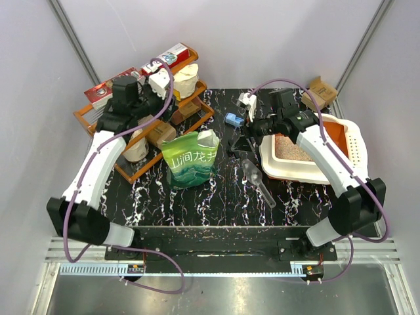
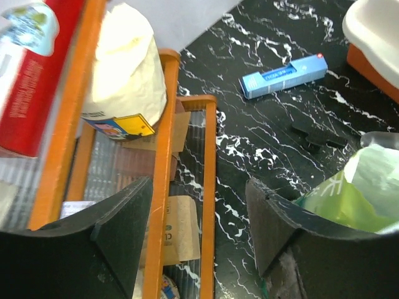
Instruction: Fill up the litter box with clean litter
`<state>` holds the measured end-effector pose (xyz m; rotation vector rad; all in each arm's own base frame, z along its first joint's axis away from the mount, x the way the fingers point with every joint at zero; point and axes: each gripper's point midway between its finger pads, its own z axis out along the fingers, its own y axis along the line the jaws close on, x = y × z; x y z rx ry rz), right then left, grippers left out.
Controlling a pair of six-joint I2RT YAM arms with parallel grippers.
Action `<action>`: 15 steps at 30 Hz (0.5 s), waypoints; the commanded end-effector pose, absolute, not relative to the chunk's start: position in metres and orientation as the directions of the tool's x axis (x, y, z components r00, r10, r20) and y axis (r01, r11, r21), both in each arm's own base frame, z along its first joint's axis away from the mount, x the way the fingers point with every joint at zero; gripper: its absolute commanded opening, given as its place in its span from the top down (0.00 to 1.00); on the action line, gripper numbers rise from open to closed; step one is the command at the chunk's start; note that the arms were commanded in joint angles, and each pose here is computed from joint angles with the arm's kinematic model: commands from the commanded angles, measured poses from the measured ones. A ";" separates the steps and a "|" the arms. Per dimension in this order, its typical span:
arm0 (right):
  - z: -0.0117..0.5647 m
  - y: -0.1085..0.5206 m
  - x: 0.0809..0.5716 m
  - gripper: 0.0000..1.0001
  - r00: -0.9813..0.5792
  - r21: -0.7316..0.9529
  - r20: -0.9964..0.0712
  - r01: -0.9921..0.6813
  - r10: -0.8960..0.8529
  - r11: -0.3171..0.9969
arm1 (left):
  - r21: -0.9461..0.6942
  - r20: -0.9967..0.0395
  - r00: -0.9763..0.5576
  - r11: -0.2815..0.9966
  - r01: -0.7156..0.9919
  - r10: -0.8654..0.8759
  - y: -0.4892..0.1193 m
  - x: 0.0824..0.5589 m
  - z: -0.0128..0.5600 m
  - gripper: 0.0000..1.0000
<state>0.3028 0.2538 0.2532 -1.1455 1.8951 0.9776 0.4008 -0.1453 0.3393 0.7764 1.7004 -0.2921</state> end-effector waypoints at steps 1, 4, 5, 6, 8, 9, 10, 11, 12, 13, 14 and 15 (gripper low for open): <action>0.257 0.260 0.300 0.36 -0.240 0.162 -0.889 -0.962 -0.390 0.222 | 0.200 -0.939 -0.078 0.716 0.669 0.335 -0.157 0.423 0.326 0.35; 0.258 0.271 0.313 0.41 -0.221 0.158 -0.904 -0.968 -0.367 0.195 | 0.219 -0.926 -0.045 0.631 0.744 0.374 -0.170 0.421 0.314 0.32; 0.260 0.274 0.315 0.42 -0.211 0.156 -0.910 -0.972 -0.357 0.177 | 0.223 -0.923 -0.044 0.626 0.747 0.381 -0.170 0.422 0.312 0.31; 0.256 0.277 0.318 0.43 -0.213 0.164 -0.912 -0.973 -0.351 0.162 | 0.237 -0.909 -0.054 0.620 0.748 0.413 -0.169 0.426 0.301 0.30; 0.248 0.282 0.313 0.43 -0.238 0.207 -0.911 -0.970 -0.336 0.124 | 0.237 -0.892 -0.073 0.597 0.766 0.447 -0.170 0.428 0.287 0.30; 0.247 0.286 0.318 0.44 -0.226 0.198 -0.921 -0.973 -0.318 0.118 | 0.213 -0.884 -0.104 0.589 0.779 0.456 -0.172 0.429 0.275 0.31; 0.246 0.289 0.316 0.43 -0.231 0.211 -0.925 -0.973 -0.302 0.098 | 0.205 -0.880 -0.111 0.581 0.788 0.461 -0.173 0.429 0.269 0.31; 0.242 0.292 0.313 0.43 -0.260 0.242 -0.920 -0.965 -0.294 0.098 | 0.189 -0.878 -0.123 0.570 0.800 0.463 -0.174 0.427 0.262 0.31; 0.245 0.295 0.317 0.43 -0.238 0.219 -0.931 -0.971 -0.278 0.097 | 0.166 -0.881 -0.124 0.544 0.822 0.456 -0.179 0.424 0.256 0.32; 0.245 0.300 0.315 0.43 -0.231 0.215 -0.933 -0.973 -0.277 0.088 | 0.158 -0.884 -0.120 0.530 0.833 0.452 -0.182 0.423 0.253 0.32; 0.242 0.304 0.313 0.43 -0.223 0.209 -0.935 -0.975 -0.277 0.080 | 0.142 -0.888 -0.126 0.525 0.839 0.442 -0.185 0.421 0.250 0.33; 0.241 0.307 0.314 0.43 -0.213 0.201 -0.937 -0.977 -0.277 0.072 | 0.124 -0.892 -0.136 0.522 0.844 0.432 -0.187 0.423 0.243 0.33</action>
